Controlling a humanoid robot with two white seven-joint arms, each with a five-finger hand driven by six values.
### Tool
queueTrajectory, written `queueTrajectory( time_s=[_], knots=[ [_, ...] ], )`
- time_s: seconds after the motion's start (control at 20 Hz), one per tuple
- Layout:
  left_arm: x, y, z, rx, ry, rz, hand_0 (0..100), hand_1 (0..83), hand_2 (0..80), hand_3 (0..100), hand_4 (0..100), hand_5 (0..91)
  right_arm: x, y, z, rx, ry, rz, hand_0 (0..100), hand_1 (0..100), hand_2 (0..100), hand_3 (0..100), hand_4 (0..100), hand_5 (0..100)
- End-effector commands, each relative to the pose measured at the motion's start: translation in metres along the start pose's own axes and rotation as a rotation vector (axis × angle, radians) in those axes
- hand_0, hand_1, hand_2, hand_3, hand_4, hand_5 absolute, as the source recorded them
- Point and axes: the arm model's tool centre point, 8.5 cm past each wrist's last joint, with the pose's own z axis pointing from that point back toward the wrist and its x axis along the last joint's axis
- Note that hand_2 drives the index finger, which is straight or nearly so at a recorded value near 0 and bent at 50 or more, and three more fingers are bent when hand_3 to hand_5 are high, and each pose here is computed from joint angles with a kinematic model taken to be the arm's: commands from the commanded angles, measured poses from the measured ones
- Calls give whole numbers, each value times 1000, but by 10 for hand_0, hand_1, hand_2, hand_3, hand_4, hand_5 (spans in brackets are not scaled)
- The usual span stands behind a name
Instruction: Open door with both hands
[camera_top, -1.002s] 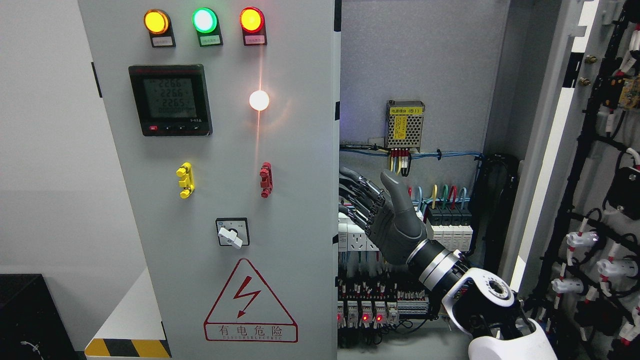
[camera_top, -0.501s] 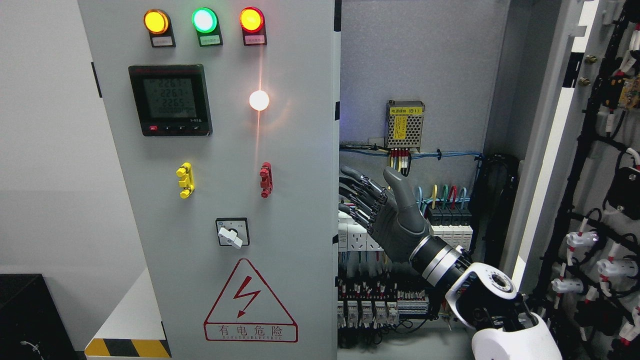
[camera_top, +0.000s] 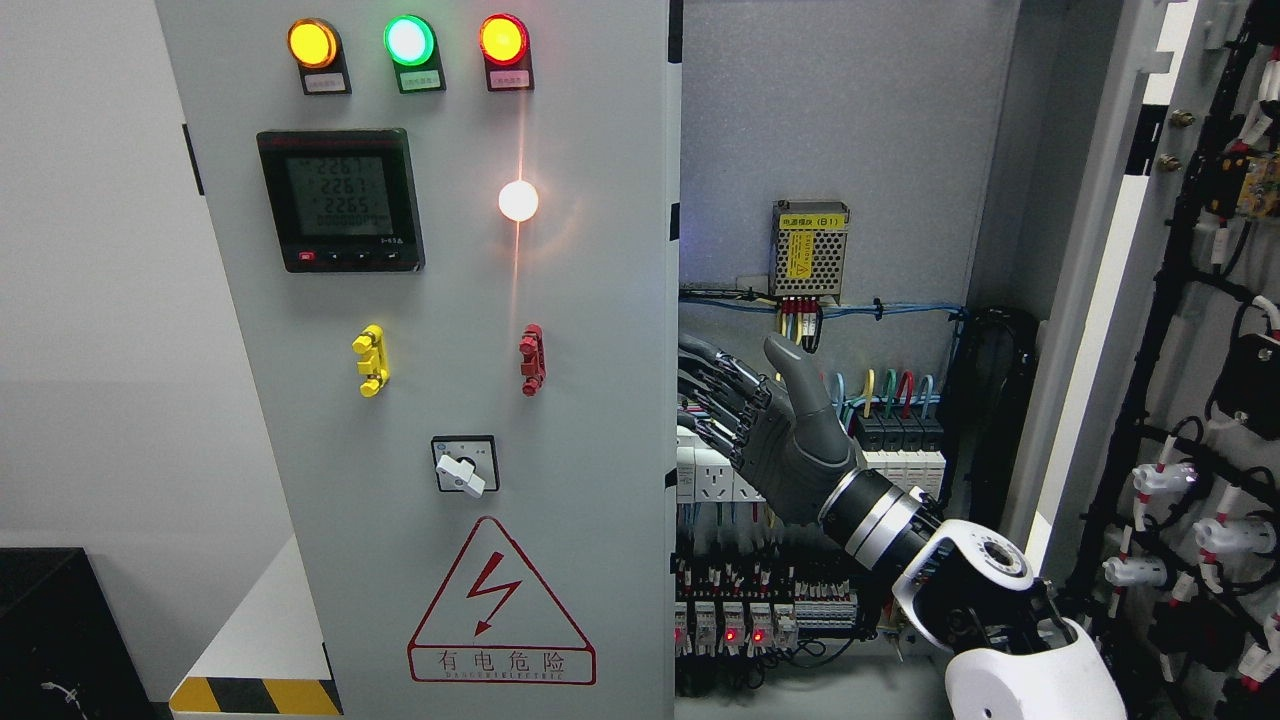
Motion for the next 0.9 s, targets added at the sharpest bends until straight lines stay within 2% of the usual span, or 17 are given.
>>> queueTrajectory(
  time_s=[0.0, 0.85],
  knots=[
    [-5, 0, 0, 1, 9, 25, 0, 0, 0, 0, 0, 0, -1, -1, 0, 6, 9, -1, 191, 0, 0, 0, 0, 0],
    [-5, 0, 0, 1, 9, 25, 0, 0, 0, 0, 0, 0, 0, 5, -9, 28, 31, -1, 191, 0, 0, 0, 0, 0]
  ],
)
